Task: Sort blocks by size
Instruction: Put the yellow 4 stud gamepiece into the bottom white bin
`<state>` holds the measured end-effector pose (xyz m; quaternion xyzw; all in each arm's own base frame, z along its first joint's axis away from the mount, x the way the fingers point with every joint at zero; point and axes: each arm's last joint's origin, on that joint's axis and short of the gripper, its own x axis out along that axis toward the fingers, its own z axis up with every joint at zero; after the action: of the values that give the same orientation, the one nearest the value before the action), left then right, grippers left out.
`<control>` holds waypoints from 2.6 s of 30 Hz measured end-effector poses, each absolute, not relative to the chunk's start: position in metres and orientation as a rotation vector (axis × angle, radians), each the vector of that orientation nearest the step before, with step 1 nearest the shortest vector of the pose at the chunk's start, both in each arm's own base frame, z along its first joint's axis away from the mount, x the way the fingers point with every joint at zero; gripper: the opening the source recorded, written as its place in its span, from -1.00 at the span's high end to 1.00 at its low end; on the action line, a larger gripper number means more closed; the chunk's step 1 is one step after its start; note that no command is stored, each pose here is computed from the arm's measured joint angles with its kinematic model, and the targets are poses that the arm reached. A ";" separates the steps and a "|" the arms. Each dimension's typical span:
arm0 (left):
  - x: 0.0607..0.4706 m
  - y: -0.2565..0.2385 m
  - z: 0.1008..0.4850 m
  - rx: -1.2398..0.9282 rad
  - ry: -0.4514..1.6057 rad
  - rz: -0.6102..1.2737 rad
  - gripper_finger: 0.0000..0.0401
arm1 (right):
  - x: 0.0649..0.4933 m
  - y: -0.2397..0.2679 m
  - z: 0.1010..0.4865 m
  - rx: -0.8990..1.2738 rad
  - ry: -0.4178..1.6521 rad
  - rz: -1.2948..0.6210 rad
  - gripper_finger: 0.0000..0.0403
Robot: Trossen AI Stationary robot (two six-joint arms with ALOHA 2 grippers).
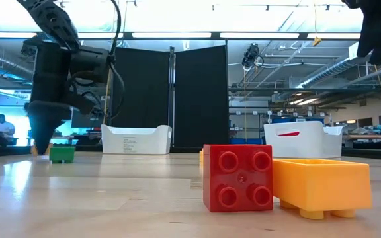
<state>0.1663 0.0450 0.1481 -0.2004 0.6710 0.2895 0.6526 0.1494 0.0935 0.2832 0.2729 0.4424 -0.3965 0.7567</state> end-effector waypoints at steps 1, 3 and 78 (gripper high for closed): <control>0.168 0.046 0.150 -0.439 1.515 0.652 0.24 | 0.150 0.093 0.283 0.596 0.964 -0.867 -0.15; 0.172 0.047 0.156 -0.416 1.515 0.640 0.24 | 0.150 0.092 0.283 0.600 0.962 -0.872 -0.15; 0.555 -0.191 0.175 -0.197 0.407 0.041 0.17 | 0.156 0.095 0.283 0.243 1.122 -0.555 -0.04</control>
<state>0.5550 -0.1908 0.1750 -0.0977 0.2020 0.0204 0.9743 0.1558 0.0948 0.2831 0.1136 0.5239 -0.2592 0.8034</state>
